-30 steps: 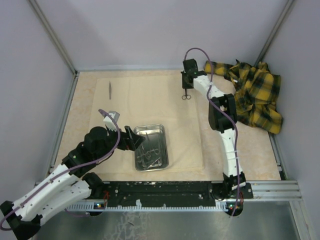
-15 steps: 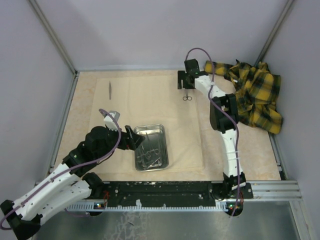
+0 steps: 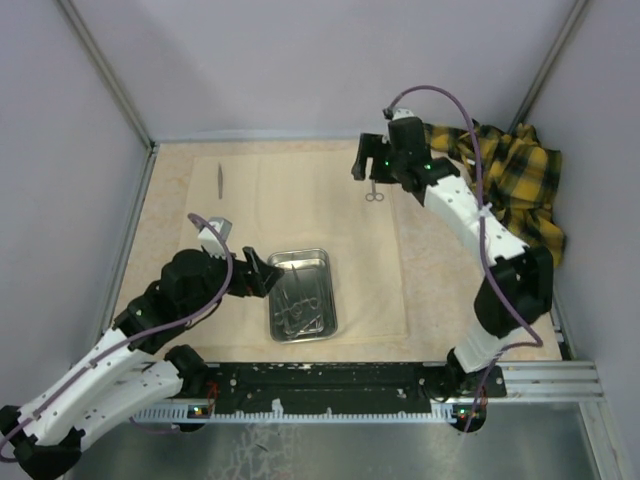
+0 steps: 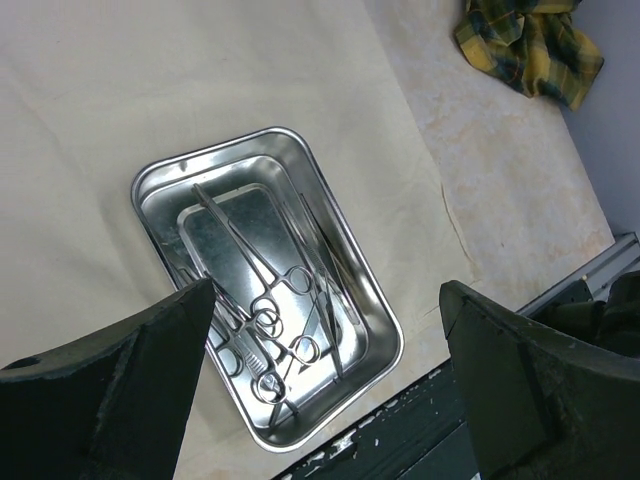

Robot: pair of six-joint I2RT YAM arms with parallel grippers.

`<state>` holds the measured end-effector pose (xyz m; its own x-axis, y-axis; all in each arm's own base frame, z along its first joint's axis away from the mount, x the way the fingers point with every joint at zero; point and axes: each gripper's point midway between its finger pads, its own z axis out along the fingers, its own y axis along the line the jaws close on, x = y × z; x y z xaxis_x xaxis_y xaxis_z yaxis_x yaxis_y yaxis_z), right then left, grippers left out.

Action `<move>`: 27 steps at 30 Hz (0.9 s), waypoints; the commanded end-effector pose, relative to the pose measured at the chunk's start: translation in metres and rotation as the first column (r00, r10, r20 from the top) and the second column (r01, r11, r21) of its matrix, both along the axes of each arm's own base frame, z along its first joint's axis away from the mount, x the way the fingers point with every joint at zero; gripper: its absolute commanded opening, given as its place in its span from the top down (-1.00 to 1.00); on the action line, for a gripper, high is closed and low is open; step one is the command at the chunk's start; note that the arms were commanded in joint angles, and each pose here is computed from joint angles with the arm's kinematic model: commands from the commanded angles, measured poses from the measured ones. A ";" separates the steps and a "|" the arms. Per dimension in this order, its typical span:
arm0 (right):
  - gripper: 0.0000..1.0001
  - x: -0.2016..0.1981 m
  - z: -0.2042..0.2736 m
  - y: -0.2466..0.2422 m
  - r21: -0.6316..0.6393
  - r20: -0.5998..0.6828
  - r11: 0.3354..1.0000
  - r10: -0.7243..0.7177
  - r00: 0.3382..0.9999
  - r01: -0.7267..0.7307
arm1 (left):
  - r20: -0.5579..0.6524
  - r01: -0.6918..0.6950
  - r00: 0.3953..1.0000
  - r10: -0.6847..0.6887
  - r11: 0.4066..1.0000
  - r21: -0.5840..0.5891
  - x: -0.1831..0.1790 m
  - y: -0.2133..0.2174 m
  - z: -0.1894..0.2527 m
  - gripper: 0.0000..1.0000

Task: Open and lay out the surgical kit
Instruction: Place the medical item in the surgical kit, then pick up the medical item from the container.

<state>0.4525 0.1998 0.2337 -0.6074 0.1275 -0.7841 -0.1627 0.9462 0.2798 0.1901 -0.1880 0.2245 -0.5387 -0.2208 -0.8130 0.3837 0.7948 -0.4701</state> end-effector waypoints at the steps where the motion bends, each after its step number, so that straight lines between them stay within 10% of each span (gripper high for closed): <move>1: -0.57 -0.079 0.001 0.023 0.102 -0.036 0.985 0.140 0.990 -0.135 | 0.037 -0.024 0.999 0.023 1.000 0.008 -0.005 0.014 0.020 -0.99; 14: -0.53 -0.255 -0.028 0.092 0.399 -0.106 0.823 0.480 0.871 -0.405 | 0.036 -0.009 0.999 0.010 1.000 -0.014 -0.014 0.017 0.021 -0.99; 27: -0.08 -0.274 -0.092 0.153 0.444 -0.235 0.793 0.552 0.800 -0.416 | 0.016 0.007 1.000 -0.006 0.999 -0.035 -0.014 0.011 0.016 -0.99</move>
<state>0.1742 0.3263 0.1338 -0.8845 -0.0677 -0.4616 -0.3909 0.6476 0.6540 0.1768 -0.1730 0.2383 -0.5262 -0.2381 -0.8164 0.3818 0.7917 -0.4770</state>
